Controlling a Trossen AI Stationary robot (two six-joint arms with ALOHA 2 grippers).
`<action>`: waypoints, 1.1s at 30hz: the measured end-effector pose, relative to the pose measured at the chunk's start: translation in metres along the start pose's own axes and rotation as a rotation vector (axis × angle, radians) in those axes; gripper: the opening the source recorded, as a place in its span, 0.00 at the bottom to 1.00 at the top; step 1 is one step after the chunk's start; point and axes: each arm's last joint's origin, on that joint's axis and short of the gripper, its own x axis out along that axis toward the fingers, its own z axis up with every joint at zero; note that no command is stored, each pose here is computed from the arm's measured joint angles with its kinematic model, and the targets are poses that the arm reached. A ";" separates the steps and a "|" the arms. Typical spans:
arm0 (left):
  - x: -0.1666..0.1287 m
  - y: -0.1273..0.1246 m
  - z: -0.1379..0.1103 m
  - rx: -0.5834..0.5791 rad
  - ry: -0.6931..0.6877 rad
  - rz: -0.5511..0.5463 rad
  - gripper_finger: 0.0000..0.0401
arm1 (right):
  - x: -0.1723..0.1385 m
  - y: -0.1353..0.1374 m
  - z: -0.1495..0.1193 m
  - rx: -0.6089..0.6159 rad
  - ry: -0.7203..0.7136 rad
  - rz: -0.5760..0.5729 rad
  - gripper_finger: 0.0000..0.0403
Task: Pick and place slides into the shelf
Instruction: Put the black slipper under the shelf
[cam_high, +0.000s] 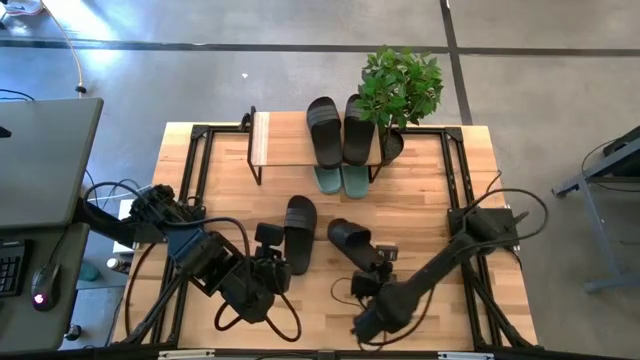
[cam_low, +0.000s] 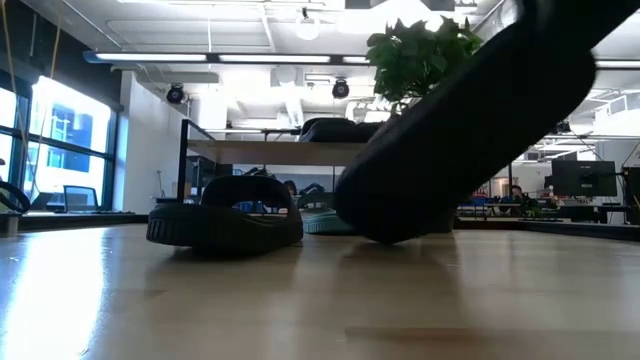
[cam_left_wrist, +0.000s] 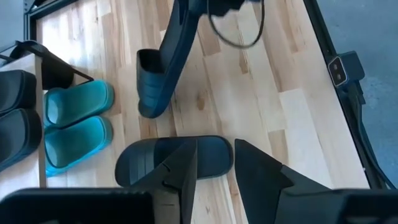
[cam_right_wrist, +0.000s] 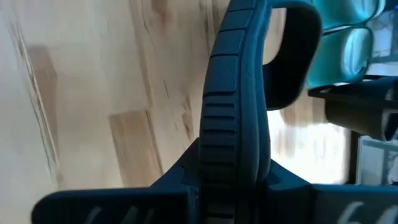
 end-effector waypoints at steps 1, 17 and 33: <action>0.000 0.000 0.000 0.001 0.002 0.000 0.23 | 0.004 0.001 0.004 0.007 0.015 0.000 0.09; -0.001 -0.003 -0.001 0.008 0.009 -0.028 0.15 | 0.045 0.012 0.036 -0.066 0.091 0.047 0.09; -0.003 -0.009 -0.003 -0.010 0.020 -0.085 0.12 | 0.019 0.031 0.014 -0.051 0.026 -0.013 0.09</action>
